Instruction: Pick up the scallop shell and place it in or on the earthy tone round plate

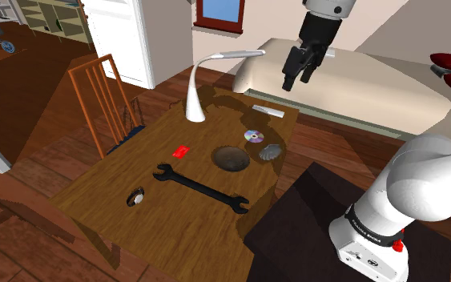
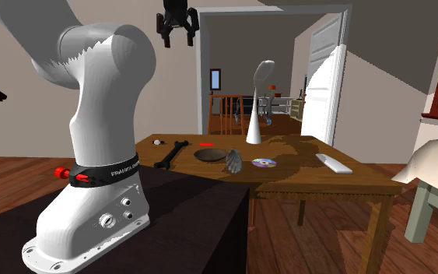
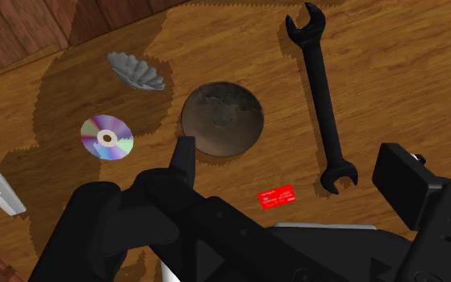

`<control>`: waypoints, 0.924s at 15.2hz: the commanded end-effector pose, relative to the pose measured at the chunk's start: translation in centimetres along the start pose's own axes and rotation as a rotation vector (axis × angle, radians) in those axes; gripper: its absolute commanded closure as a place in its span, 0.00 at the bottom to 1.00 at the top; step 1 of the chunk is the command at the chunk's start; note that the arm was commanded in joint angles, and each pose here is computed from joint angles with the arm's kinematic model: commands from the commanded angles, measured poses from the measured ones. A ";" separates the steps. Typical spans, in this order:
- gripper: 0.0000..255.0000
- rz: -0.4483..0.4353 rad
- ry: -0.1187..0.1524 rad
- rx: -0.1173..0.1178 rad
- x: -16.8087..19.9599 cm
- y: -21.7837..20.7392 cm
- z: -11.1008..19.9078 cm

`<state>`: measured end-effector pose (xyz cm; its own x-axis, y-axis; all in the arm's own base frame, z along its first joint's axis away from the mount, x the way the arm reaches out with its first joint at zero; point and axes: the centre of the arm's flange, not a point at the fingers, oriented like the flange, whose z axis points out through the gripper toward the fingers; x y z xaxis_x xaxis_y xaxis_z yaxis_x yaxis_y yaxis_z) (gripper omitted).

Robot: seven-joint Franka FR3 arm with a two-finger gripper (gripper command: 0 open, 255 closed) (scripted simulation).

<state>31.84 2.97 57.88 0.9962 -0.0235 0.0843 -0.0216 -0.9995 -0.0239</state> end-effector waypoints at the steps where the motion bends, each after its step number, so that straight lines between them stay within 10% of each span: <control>1: 0.00 0.000 0.000 0.000 0.0 0.0 0.0; 14: 0.00 -0.049 0.038 0.034 -0.7 10.0 14.3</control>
<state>32.20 -5.98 44.85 0.9928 0.0190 0.1181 0.0252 -0.9984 -0.0513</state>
